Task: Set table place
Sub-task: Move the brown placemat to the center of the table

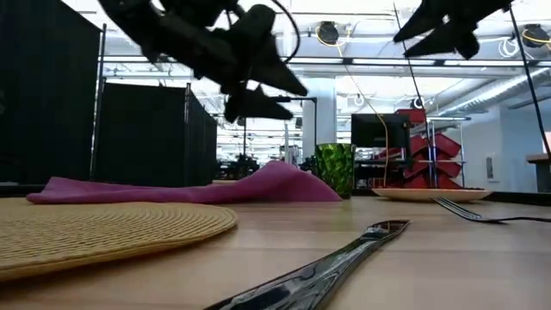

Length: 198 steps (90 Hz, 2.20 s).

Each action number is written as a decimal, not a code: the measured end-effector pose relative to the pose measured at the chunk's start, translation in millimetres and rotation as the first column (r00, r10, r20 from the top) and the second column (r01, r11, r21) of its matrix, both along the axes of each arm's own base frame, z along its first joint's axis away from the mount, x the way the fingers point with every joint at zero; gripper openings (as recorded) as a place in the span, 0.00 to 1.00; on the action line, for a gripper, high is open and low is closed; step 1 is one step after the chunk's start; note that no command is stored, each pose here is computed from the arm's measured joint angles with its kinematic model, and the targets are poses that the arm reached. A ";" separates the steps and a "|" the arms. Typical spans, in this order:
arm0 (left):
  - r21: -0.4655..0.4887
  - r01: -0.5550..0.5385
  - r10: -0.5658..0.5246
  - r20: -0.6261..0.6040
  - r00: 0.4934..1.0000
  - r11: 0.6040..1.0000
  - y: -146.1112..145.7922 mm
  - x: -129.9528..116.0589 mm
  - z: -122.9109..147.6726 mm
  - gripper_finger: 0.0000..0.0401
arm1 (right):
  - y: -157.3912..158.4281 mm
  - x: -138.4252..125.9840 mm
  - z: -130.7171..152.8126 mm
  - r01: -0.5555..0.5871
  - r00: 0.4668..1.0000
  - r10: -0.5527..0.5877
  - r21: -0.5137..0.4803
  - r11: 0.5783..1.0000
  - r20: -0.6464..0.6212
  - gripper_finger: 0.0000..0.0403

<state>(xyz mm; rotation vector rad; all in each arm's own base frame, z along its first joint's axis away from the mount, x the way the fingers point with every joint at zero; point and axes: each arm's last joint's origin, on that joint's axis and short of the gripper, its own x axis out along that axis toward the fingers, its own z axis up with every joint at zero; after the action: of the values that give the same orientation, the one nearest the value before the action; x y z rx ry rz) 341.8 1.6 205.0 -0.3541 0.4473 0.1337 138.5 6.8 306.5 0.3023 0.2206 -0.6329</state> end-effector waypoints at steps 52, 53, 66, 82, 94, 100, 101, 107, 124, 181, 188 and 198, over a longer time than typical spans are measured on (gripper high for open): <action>-0.170 0.077 -0.153 -0.497 0.854 0.982 -77.1 -61.8 -15.6 0.66 | 1.6 -34.3 10.0 -0.031 0.998 0.034 -0.076 0.997 0.044 0.56; -0.173 0.075 -0.153 -0.499 0.853 0.982 -78.7 -62.3 -15.7 0.66 | 1.5 -34.7 10.2 -0.031 0.998 0.035 -0.078 0.996 0.045 0.56; -0.199 0.038 -0.137 -0.517 0.845 0.979 -95.6 -69.4 -16.9 0.66 | -0.3 -40.7 13.0 -0.035 0.997 0.041 -0.093 0.995 0.063 0.56; -0.138 -0.063 -0.038 -0.625 0.779 0.989 -106.4 -87.2 -23.5 0.66 | -1.4 -44.8 14.5 -0.045 0.996 0.053 -0.100 0.994 0.071 0.56; -0.117 -0.082 -0.012 -0.640 0.768 0.990 -111.7 -92.3 -24.5 0.65 | -1.4 -45.0 14.5 -0.048 0.996 0.055 -0.105 0.993 0.068 0.56; -0.116 -0.087 -0.008 -0.643 0.766 0.989 -113.8 -93.8 -24.7 0.62 | -1.4 -45.0 14.5 -0.050 0.996 0.057 -0.104 0.993 0.068 0.56; -0.115 -0.088 -0.007 -0.646 0.763 0.989 -113.9 -94.3 -24.9 0.62 | -1.4 -44.9 14.5 -0.050 0.996 0.057 -0.103 0.993 0.068 0.56; -0.116 -0.081 -0.017 -0.666 0.746 0.990 -114.9 -97.0 -25.8 0.58 | -1.3 -44.9 14.5 -0.053 0.996 0.060 -0.103 0.993 0.068 0.56; -0.120 -0.114 -0.002 -0.696 0.718 0.986 -119.4 -98.3 -33.1 0.53 | -1.3 -44.9 14.5 -0.052 0.996 0.060 -0.102 0.993 0.069 0.56; -0.076 -0.092 0.010 -0.716 0.698 0.993 -128.2 -88.2 -60.3 0.19 | -1.3 -44.9 14.4 -0.053 0.996 0.060 -0.106 0.993 0.066 0.56; -0.086 -0.093 0.007 -0.696 0.718 0.992 -126.8 -82.9 -61.7 0.06 | -1.3 -44.9 14.4 -0.054 0.996 0.061 -0.106 0.993 0.065 0.56; -0.093 -0.086 0.000 -0.680 0.733 0.992 -125.1 -76.4 -66.2 0.02 | -1.3 -44.9 14.4 -0.054 0.996 0.061 -0.106 0.993 0.065 0.56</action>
<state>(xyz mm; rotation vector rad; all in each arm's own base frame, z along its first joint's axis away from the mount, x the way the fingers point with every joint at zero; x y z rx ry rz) 265.4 -123.5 138.9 -0.4289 1.1885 0.2876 93.6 5.5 320.9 0.2161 0.1296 -0.5742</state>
